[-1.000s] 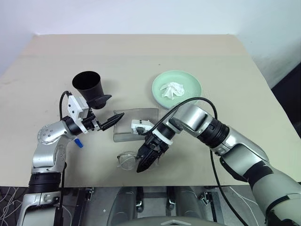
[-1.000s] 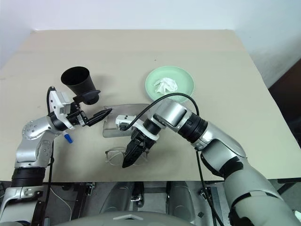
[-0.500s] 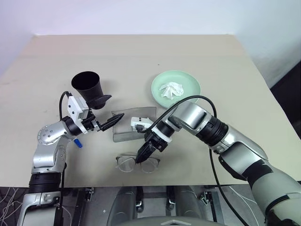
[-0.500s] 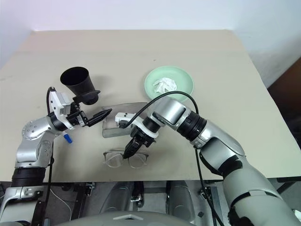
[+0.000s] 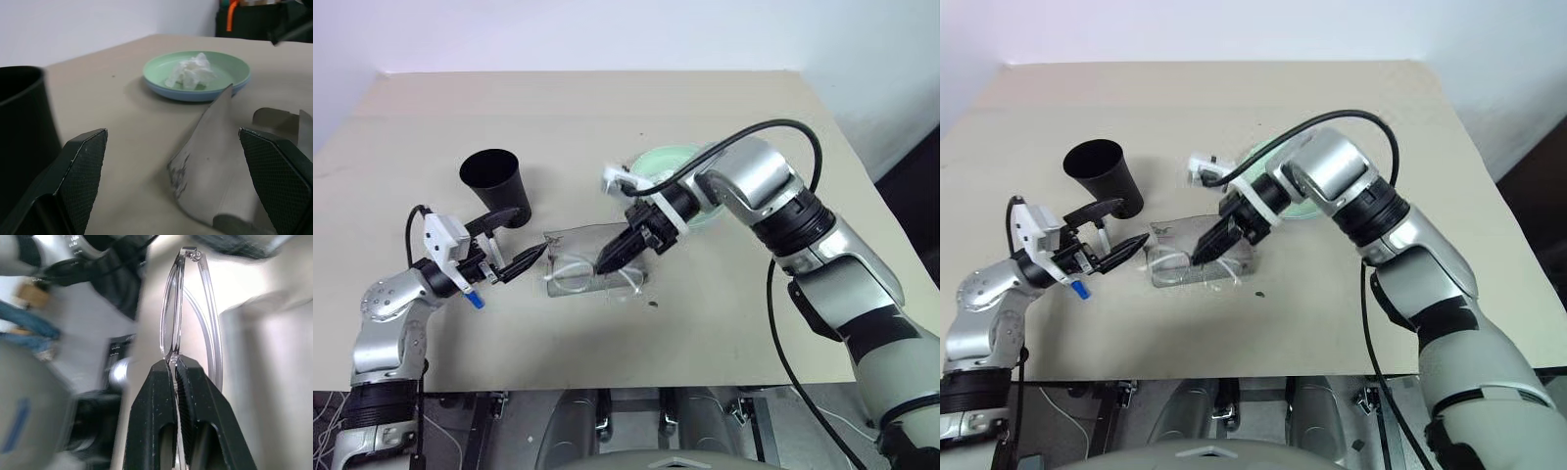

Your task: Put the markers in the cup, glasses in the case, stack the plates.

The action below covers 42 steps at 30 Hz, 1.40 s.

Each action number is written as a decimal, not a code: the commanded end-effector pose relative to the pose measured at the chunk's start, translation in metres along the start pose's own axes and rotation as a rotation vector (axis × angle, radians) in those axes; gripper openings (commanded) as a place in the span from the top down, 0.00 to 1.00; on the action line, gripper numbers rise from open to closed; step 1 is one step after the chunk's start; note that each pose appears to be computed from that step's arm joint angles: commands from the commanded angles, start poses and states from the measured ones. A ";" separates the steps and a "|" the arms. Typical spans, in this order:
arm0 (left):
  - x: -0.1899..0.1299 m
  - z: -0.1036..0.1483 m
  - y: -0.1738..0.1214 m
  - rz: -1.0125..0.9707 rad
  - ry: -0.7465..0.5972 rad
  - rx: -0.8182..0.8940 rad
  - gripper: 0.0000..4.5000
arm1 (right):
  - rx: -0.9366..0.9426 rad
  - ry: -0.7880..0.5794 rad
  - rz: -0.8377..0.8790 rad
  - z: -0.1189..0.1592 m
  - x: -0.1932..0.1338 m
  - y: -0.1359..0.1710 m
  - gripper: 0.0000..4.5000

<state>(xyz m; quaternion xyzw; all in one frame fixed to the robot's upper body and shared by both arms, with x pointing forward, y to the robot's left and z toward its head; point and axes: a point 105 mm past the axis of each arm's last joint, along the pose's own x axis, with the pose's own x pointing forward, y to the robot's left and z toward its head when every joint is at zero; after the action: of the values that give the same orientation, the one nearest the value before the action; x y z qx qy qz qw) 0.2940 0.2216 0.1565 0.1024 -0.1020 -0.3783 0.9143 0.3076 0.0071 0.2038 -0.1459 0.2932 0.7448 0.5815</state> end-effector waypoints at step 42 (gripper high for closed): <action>-0.026 0.021 0.000 0.123 0.021 0.043 0.00 | -0.175 0.214 -0.042 -0.014 0.023 -0.052 0.00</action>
<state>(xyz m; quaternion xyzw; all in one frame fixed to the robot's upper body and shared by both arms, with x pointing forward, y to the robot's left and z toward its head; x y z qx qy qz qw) 0.2706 0.2385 0.1671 0.1081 -0.0941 -0.3154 0.9381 0.3465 0.0174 0.1446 -0.2864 0.3109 0.7301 0.5369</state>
